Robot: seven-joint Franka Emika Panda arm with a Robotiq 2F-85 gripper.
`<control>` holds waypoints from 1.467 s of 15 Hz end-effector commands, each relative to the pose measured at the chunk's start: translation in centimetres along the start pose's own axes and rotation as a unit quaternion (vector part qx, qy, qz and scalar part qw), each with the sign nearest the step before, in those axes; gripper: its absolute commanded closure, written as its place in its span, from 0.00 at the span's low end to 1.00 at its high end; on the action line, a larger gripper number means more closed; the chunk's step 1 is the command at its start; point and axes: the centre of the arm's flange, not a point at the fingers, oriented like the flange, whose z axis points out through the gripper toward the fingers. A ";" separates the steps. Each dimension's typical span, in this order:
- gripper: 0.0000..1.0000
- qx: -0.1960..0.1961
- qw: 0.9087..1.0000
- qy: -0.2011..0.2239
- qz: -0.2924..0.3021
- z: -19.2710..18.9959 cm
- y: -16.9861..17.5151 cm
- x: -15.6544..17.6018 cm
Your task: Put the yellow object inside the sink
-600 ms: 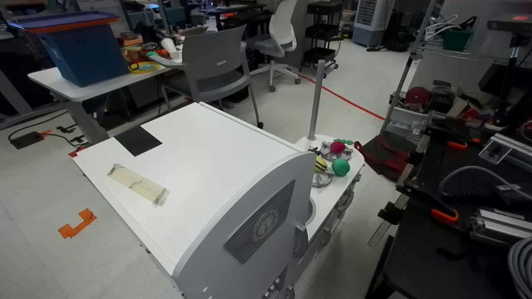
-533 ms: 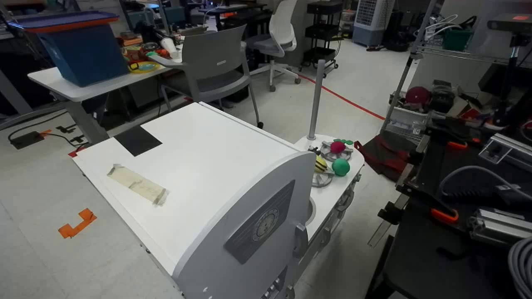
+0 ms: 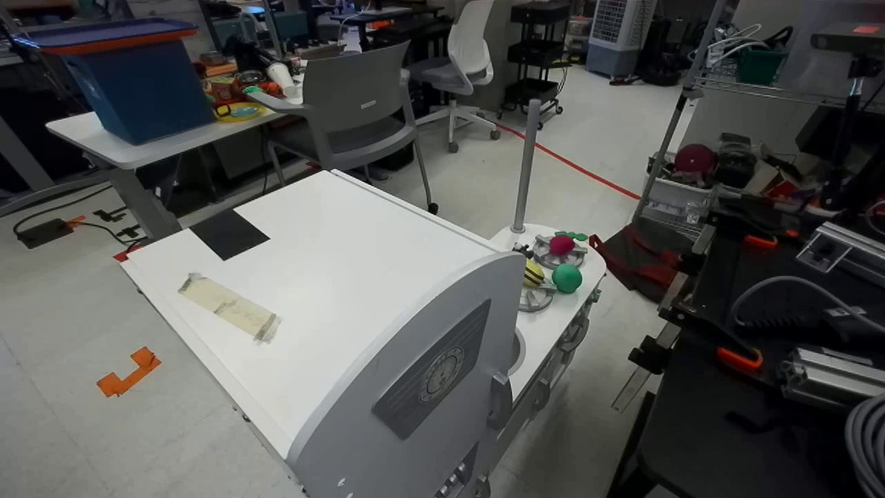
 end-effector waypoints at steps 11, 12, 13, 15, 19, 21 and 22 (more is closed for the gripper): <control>0.00 -0.005 0.999 -0.054 -0.004 21.9 5.6 16.1; 0.00 0.009 0.998 -0.061 0.006 23.8 5.7 17.1; 0.00 0.016 0.997 -0.070 0.018 25.6 5.8 18.0; 0.00 0.024 0.995 -0.087 0.040 29.8 5.8 19.6; 0.00 0.041 0.990 -0.108 0.081 37.3 5.4 21.6; 0.00 0.042 0.988 -0.117 0.094 41.1 5.1 22.0; 0.00 0.045 0.987 -0.117 0.096 42.9 4.9 21.9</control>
